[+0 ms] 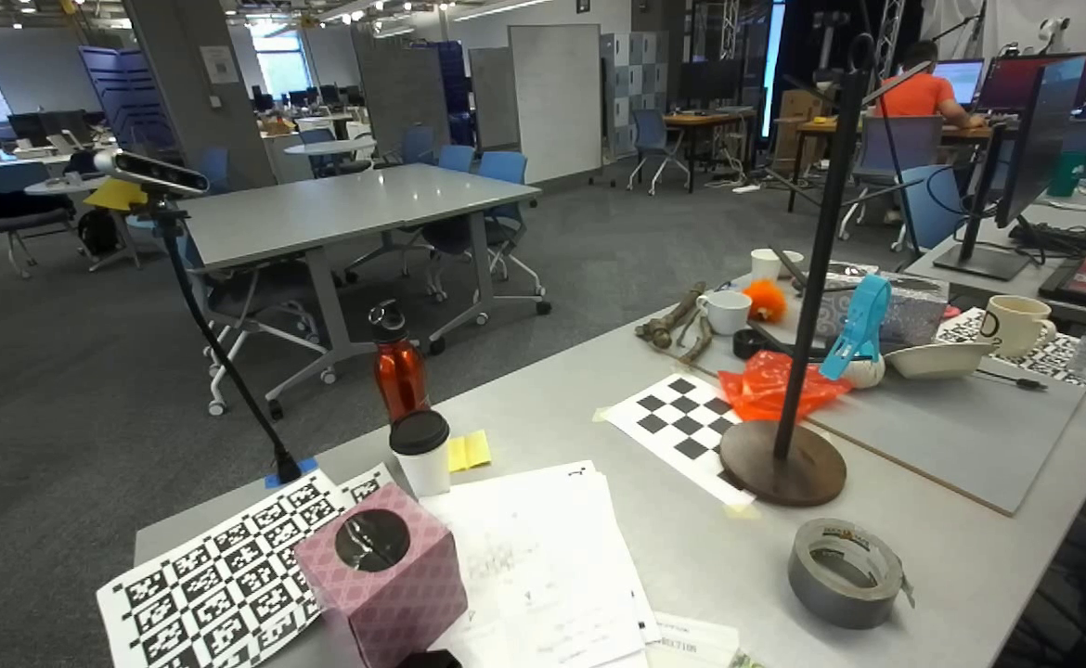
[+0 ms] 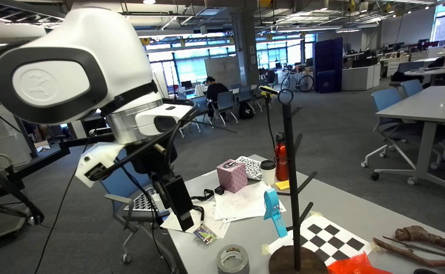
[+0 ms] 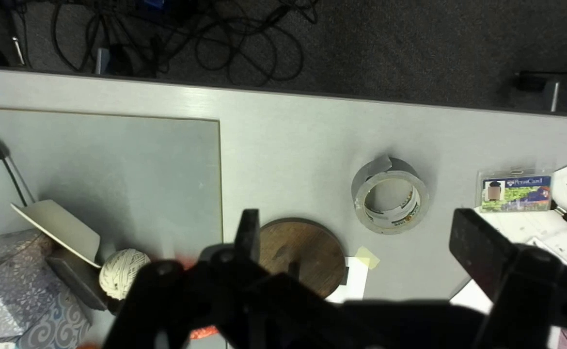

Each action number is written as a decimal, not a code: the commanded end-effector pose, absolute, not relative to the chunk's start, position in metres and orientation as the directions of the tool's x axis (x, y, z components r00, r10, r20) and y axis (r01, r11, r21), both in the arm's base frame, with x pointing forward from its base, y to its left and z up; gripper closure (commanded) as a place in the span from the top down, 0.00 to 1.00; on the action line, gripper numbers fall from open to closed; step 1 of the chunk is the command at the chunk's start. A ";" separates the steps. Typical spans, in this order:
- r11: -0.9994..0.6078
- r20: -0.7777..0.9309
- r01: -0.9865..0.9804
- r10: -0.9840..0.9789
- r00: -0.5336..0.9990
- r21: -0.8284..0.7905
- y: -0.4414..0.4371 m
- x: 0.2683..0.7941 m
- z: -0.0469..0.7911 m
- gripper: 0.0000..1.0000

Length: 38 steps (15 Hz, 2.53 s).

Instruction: Place the peg on the table, hang the gray masking tape on the stand, then put it on the table

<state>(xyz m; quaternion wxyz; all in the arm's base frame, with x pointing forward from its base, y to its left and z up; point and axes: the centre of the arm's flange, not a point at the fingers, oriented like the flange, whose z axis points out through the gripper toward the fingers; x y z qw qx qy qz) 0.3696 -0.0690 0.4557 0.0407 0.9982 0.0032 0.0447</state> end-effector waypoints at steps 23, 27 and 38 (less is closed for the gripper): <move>-0.996 0.214 -0.064 -0.048 0.976 0.066 -0.068 0.467 0.420 1.00; -0.995 0.239 -0.081 -0.067 0.969 0.052 -0.064 0.474 0.407 1.00; -0.987 0.393 -0.160 -0.136 0.909 0.027 -0.056 0.492 0.367 1.00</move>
